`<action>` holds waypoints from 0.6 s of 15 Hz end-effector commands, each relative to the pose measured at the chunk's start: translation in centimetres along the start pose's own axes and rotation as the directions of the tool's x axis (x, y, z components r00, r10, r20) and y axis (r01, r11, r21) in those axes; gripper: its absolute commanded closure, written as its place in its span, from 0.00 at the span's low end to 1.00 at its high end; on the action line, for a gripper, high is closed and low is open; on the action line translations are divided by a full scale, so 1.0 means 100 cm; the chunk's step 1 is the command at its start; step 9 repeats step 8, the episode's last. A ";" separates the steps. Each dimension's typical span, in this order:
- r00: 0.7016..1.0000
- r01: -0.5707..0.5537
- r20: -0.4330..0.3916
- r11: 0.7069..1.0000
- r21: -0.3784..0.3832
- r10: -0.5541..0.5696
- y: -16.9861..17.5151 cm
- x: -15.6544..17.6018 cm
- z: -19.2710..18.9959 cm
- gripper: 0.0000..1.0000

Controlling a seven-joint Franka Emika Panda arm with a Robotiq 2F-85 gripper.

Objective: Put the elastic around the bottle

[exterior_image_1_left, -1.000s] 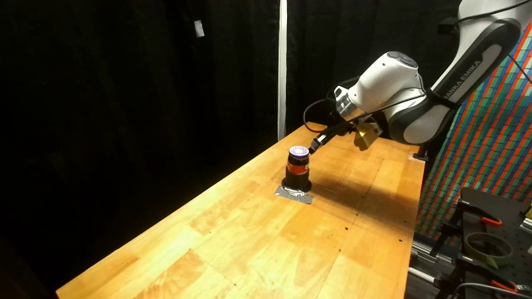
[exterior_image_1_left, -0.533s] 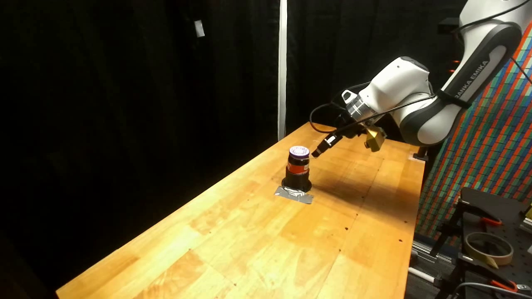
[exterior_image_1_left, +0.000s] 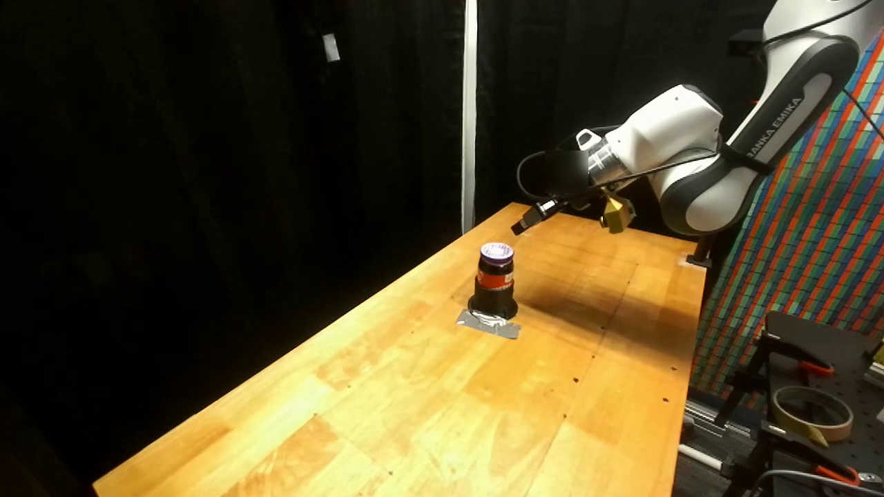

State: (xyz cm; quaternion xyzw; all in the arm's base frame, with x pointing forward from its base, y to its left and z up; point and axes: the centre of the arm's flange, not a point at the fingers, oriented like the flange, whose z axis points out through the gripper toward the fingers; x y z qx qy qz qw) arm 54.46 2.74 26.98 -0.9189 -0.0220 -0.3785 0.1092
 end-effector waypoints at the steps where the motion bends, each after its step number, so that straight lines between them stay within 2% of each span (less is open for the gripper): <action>1: 0.996 0.048 -0.080 0.998 0.039 -0.044 -0.011 0.008 -0.004 0.92; 4: 0.996 0.056 -0.077 0.997 0.049 -0.052 -0.015 0.014 -0.004 0.93; 5: 0.998 0.038 -0.058 0.999 0.037 -0.036 -0.016 0.018 -0.005 0.85; 6: 0.999 0.042 -0.035 0.998 0.047 -0.041 -0.016 0.023 -0.007 0.67; 8: 0.999 0.045 0.027 0.998 0.037 -0.046 -0.021 0.030 -0.010 0.55; 9: 0.999 0.045 0.027 0.998 0.037 -0.046 -0.021 0.030 -0.010 0.55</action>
